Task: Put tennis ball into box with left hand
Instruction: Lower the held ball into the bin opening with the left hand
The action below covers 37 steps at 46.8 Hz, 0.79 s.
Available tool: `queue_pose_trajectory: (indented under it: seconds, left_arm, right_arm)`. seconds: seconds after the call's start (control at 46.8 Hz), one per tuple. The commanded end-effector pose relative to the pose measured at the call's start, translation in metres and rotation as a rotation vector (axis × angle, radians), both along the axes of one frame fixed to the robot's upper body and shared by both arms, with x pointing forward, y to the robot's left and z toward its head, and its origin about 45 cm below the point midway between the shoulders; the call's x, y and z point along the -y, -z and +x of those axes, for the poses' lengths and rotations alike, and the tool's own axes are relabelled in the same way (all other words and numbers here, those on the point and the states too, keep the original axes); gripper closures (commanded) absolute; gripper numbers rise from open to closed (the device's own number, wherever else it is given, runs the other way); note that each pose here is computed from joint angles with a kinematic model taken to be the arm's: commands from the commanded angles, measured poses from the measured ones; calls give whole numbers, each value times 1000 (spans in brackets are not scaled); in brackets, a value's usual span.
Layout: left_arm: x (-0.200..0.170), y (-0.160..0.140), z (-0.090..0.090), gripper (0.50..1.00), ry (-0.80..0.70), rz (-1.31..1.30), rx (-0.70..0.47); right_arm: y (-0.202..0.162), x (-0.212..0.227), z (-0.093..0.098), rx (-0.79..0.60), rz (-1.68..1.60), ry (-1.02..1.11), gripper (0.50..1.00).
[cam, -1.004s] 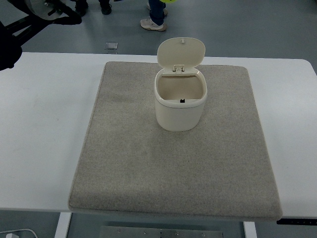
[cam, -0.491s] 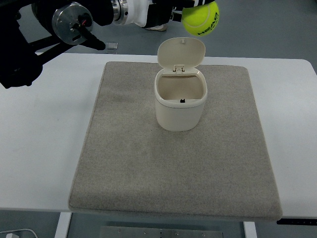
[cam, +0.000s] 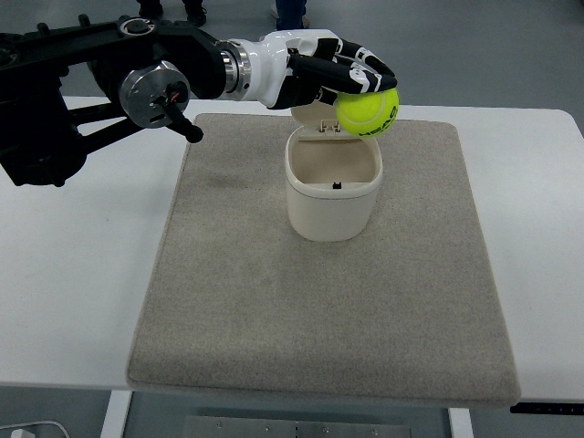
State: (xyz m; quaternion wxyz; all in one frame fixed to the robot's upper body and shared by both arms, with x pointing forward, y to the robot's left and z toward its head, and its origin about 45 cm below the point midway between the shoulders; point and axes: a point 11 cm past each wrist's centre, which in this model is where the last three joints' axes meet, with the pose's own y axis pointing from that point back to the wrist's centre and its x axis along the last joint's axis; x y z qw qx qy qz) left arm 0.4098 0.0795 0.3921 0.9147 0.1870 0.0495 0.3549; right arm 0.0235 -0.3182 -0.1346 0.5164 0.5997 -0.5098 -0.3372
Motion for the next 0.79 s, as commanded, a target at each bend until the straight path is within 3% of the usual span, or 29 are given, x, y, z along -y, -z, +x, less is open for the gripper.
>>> queue_pose_trajectory:
  seconds: [0.0,0.363,0.769]
  left_arm:
    - [3,3,-2,1000,7,3,-5]
    - [1,23,-13,1000,25,65,-36]
    - [-28,23,-7,1000,-33,103,-39]
  right_arm:
    - [0,0,0,0,0,0,562]
    - [0,0,0,0,0,0,562]
    - [0,0,0,0,-1,0,562]
